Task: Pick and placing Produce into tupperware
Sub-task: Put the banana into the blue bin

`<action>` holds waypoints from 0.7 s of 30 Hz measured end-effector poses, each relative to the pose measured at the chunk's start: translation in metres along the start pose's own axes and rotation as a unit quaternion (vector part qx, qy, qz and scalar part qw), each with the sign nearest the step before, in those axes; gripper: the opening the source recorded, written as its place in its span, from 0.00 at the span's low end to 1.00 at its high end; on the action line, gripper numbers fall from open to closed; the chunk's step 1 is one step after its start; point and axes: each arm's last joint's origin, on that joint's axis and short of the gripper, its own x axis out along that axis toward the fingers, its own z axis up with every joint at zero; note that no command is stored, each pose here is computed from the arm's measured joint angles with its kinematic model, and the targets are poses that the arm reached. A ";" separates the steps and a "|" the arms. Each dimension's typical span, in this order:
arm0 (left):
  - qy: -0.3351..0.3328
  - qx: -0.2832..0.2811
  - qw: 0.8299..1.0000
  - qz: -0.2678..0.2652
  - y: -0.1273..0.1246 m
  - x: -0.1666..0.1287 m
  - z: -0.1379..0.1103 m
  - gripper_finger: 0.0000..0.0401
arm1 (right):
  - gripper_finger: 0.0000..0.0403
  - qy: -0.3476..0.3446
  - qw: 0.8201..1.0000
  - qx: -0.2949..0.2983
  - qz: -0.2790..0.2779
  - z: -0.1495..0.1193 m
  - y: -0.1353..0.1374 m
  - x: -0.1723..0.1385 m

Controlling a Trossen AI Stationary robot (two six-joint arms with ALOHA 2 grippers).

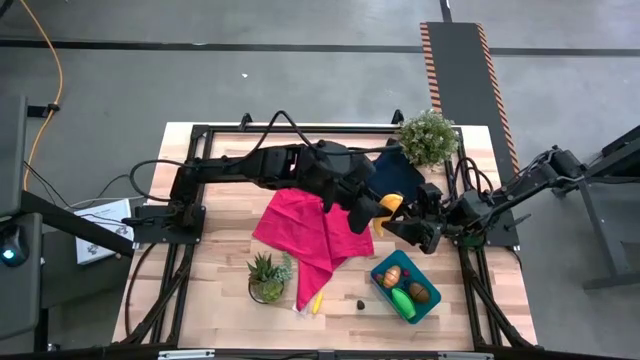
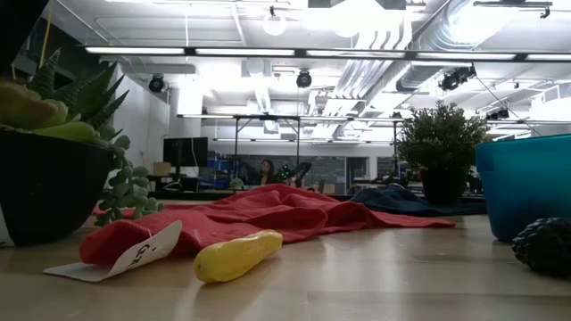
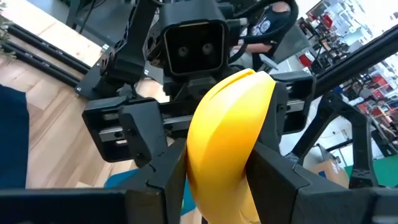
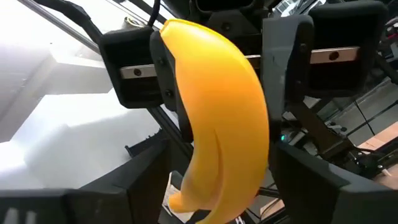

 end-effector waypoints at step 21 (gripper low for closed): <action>0.002 0.003 1.000 0.001 0.000 0.000 0.000 0.35 | 0.37 0.002 1.000 0.001 -0.001 0.000 0.000 0.000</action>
